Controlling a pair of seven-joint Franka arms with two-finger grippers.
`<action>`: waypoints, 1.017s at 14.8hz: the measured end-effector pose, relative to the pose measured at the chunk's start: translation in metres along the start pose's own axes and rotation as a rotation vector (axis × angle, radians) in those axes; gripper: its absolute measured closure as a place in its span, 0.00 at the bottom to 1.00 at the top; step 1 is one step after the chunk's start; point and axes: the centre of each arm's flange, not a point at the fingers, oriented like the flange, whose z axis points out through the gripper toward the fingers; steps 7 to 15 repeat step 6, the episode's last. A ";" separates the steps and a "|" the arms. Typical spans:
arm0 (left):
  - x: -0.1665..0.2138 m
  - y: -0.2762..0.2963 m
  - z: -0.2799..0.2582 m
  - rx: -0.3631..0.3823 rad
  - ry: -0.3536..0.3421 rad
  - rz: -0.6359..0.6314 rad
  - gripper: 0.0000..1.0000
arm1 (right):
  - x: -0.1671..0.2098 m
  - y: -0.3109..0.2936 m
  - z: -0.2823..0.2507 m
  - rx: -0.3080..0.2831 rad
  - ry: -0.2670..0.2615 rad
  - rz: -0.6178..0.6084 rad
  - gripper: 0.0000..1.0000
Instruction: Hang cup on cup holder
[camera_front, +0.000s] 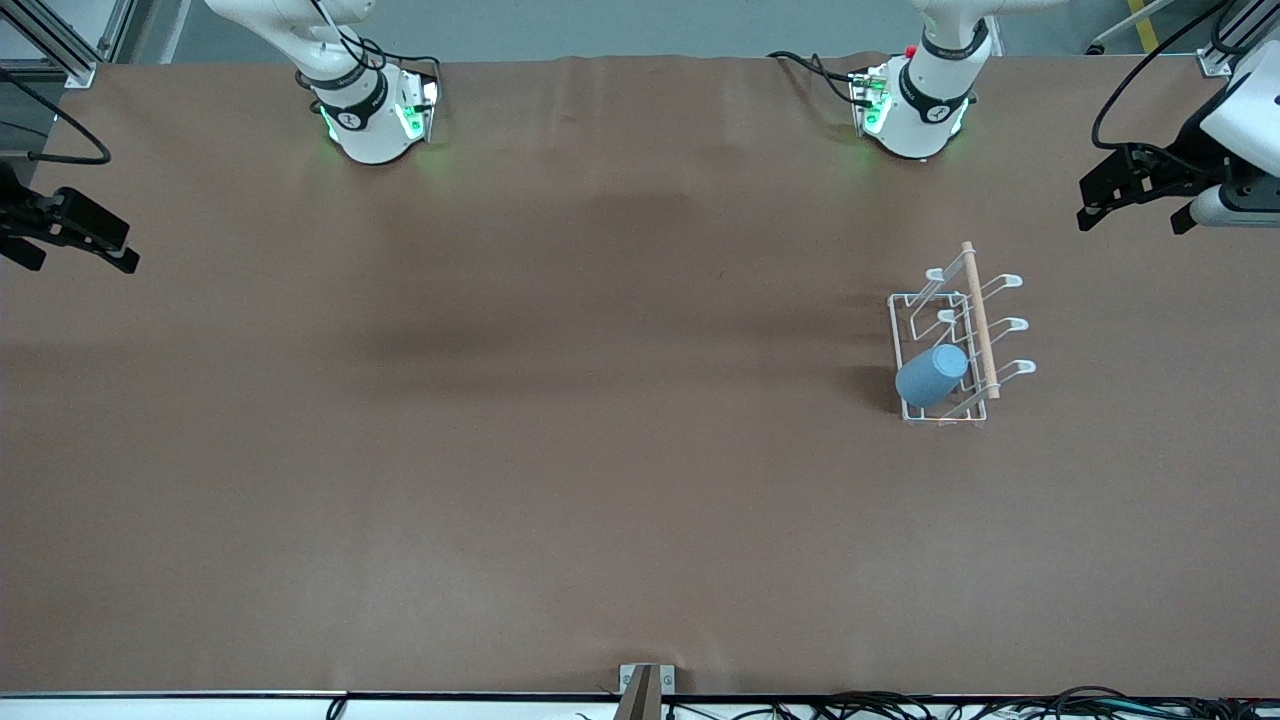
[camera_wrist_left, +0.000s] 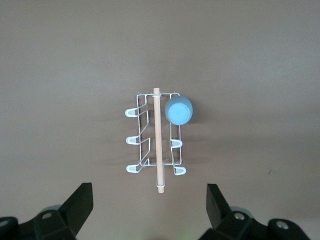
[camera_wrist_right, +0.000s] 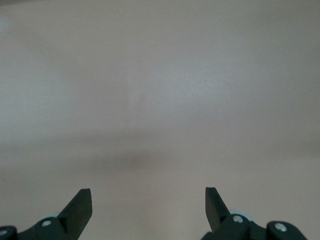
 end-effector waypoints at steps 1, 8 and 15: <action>0.000 -0.001 0.000 0.000 -0.001 -0.002 0.00 | 0.000 0.000 0.000 0.000 0.000 0.000 0.00; -0.001 -0.002 0.001 0.000 -0.009 -0.032 0.00 | 0.000 0.000 0.000 0.000 0.002 -0.001 0.00; -0.001 -0.002 0.001 0.000 -0.009 -0.032 0.00 | 0.000 0.000 0.000 0.000 0.002 -0.001 0.00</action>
